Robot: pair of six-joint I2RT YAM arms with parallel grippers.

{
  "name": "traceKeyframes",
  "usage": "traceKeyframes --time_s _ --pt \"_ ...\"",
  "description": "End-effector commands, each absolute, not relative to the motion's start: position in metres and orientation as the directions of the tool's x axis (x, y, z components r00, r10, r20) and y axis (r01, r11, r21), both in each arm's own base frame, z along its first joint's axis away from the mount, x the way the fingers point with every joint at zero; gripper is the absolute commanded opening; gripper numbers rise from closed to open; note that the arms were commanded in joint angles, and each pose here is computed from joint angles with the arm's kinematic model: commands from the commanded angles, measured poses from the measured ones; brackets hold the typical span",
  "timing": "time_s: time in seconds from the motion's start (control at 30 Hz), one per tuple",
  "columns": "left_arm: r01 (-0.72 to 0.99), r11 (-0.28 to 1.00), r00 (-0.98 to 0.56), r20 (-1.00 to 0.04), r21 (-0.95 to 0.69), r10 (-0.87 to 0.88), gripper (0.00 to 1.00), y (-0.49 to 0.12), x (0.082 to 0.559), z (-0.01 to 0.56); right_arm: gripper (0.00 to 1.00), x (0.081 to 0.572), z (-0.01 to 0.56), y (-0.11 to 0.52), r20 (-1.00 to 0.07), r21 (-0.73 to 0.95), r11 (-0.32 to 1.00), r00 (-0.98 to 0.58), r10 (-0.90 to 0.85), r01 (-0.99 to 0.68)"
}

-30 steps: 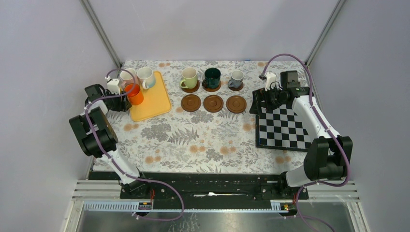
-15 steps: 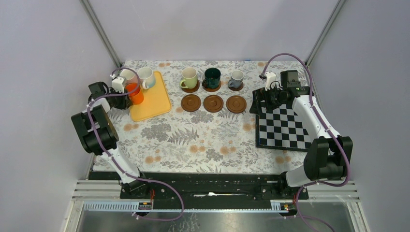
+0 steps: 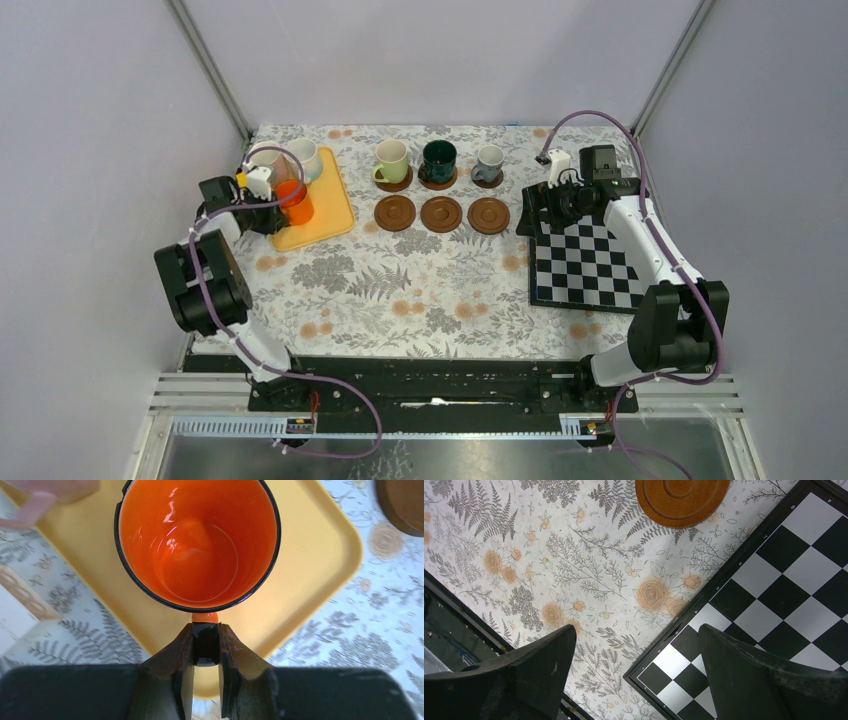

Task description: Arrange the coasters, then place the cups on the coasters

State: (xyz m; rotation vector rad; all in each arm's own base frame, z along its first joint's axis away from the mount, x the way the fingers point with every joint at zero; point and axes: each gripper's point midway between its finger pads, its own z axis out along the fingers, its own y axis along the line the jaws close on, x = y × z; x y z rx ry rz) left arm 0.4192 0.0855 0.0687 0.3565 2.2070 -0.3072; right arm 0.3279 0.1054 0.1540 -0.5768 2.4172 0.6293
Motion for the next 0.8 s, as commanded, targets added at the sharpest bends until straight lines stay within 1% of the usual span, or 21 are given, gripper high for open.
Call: traceKeyframes --time_s 0.0,0.17,0.33,0.43,0.6,0.77 --pt "0.415 0.907 -0.465 -0.873 -0.068 0.147 0.0 0.062 0.416 0.122 0.98 0.333 0.17 0.111 -0.658 0.305 0.771 -0.709 -0.254 -0.559" --pt "0.447 0.891 -0.449 -0.882 -0.079 0.147 0.0 0.039 0.396 0.136 0.98 0.332 0.169 0.112 -0.66 0.306 0.77 -0.708 -0.252 -0.559" --pt "0.483 0.872 -0.418 -0.897 -0.083 0.146 0.0 0.019 0.385 0.15 0.98 0.333 0.169 0.112 -0.663 0.308 0.771 -0.707 -0.247 -0.558" --pt "0.549 0.83 -0.393 -0.907 -0.098 0.153 0.0 -0.017 0.378 0.171 0.98 0.335 0.168 0.111 -0.658 0.311 0.782 -0.716 -0.233 -0.54" --pt "0.649 0.758 -0.341 -0.918 -0.072 0.205 0.0 -0.079 0.363 0.191 0.98 0.341 0.166 0.11 -0.645 0.329 0.807 -0.741 -0.188 -0.491" --pt "0.71 0.691 -0.358 -0.915 -0.138 0.185 0.0 -0.13 0.358 0.207 0.98 0.35 0.167 0.101 -0.636 0.321 0.847 -0.759 -0.14 -0.425"
